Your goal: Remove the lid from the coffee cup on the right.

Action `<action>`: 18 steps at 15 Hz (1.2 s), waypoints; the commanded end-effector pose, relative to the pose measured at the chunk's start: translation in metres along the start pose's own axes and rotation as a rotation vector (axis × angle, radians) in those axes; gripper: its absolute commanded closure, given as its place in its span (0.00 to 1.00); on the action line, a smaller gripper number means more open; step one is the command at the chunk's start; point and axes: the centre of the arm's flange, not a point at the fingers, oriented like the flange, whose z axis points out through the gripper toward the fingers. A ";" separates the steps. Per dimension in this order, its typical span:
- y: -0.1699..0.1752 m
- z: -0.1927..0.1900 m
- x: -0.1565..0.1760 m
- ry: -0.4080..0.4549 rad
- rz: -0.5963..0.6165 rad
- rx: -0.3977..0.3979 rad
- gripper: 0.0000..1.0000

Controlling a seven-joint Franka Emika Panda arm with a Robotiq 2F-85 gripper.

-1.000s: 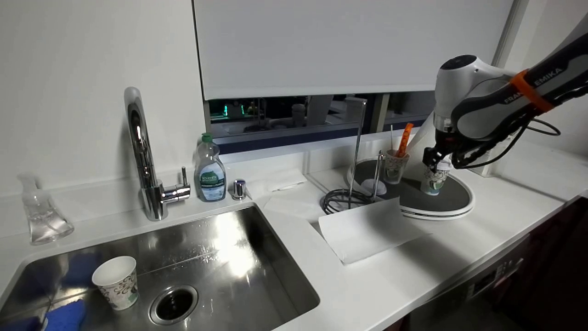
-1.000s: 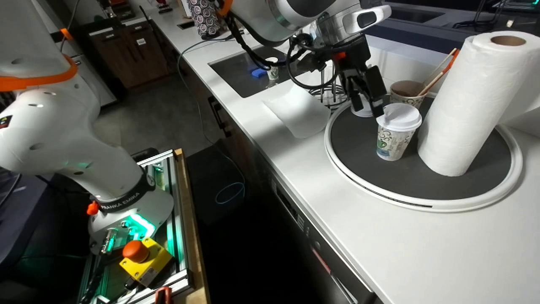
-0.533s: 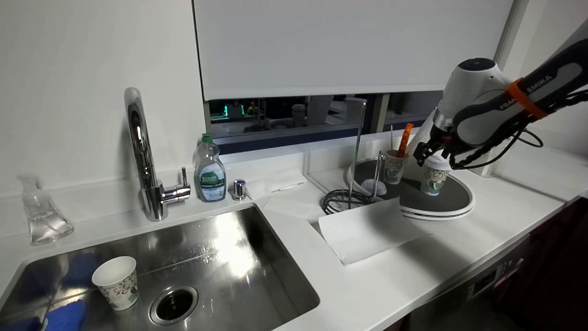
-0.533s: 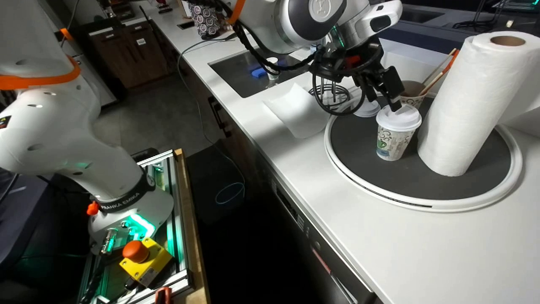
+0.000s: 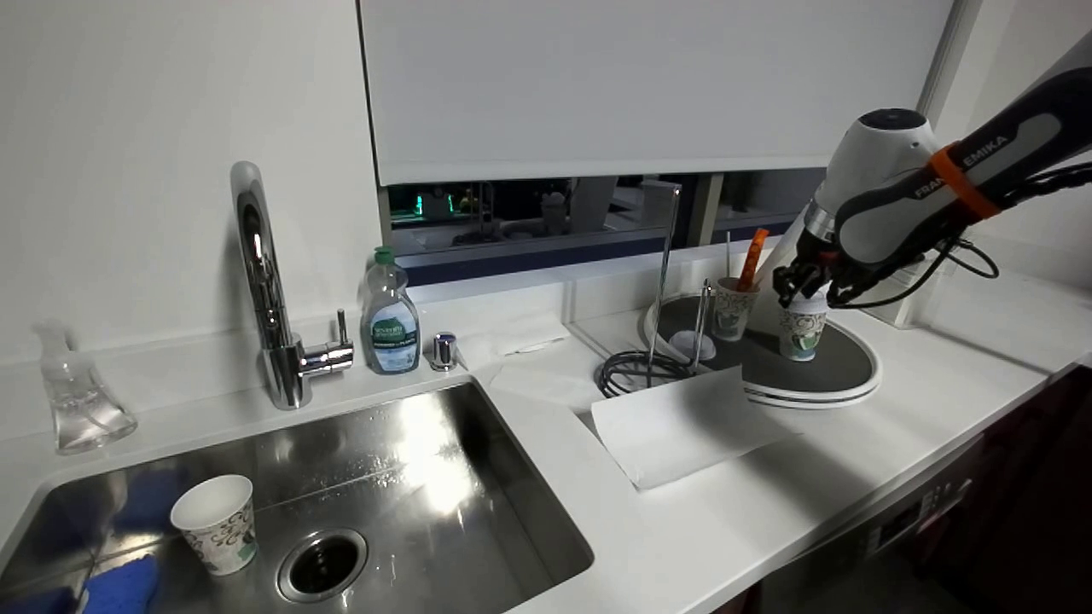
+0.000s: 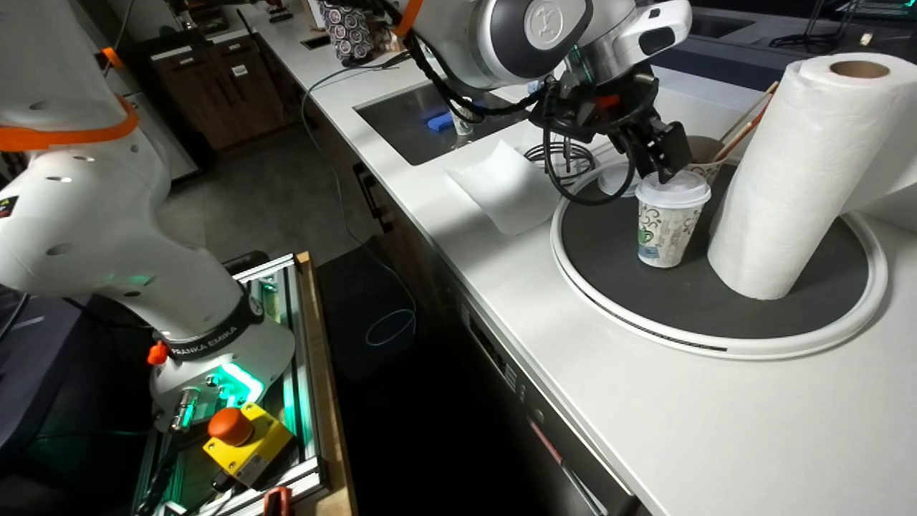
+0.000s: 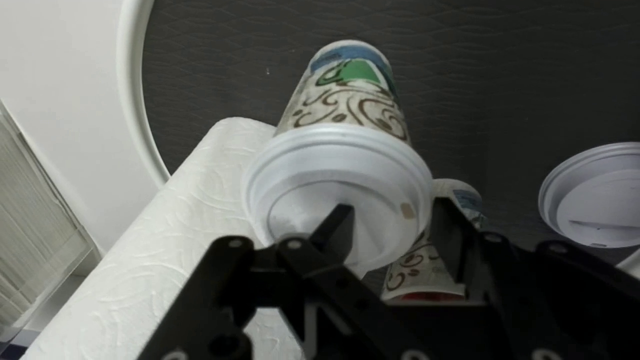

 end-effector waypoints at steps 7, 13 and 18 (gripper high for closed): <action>0.007 -0.002 -0.008 -0.003 -0.004 -0.012 1.00; 0.026 -0.040 -0.008 0.044 -0.004 -0.094 0.98; 0.010 -0.080 -0.014 0.041 -0.064 0.026 0.98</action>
